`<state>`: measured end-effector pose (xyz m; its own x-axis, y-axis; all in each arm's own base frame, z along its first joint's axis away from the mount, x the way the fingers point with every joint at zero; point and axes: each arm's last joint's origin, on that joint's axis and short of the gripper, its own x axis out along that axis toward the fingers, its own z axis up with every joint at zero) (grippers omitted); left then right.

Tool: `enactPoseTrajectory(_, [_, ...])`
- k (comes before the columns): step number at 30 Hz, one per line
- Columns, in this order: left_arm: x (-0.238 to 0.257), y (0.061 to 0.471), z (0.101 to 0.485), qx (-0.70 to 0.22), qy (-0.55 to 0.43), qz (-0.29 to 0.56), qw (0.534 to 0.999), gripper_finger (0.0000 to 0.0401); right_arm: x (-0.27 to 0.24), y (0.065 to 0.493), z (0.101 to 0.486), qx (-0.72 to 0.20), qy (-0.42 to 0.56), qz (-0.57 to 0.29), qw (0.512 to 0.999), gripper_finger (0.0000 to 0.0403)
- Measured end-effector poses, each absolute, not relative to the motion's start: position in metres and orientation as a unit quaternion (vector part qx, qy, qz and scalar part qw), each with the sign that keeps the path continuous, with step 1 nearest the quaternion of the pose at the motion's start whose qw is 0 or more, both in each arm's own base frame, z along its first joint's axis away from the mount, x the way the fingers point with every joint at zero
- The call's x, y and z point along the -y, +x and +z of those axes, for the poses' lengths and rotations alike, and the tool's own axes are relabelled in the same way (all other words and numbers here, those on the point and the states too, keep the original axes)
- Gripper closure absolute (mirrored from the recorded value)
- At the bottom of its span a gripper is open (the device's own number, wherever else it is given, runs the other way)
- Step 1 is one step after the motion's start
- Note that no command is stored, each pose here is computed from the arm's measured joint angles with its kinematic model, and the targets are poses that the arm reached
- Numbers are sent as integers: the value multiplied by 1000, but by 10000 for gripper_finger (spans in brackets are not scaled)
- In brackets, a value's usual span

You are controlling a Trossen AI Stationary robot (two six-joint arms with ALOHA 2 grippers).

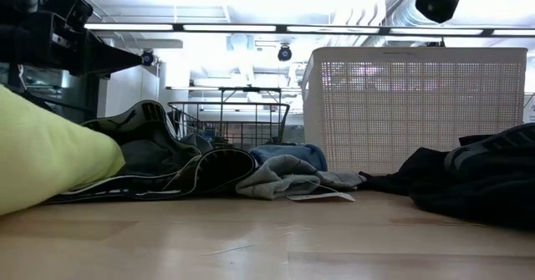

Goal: Pick & Place Cloths
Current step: Put the yellow shirt into the right white bin

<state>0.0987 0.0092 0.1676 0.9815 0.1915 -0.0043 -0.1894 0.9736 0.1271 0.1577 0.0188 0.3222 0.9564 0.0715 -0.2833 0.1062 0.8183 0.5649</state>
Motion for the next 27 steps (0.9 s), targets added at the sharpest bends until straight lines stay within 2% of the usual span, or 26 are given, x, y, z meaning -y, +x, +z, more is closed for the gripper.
enactPoseTrajectory(5, [-9, 99, 168, -7, 55, 84, 995, 401, -24, 168, 327, -116, 283, 15, 952, 94])
enactPoseTrajectory(11, [-5, 99, 169, 6, -65, 17, 998, 401, -31, 176, 326, -103, 265, 3, 959, 94])
enactPoseTrajectory(21, [-4, 99, 171, 16, -236, -6, 972, 401, -40, 178, 324, -99, 253, -25, 962, 94])
enactPoseTrajectory(27, [-3, 99, 171, 10, -265, -19, 964, 401, -43, 177, 324, -95, 250, -35, 963, 94])
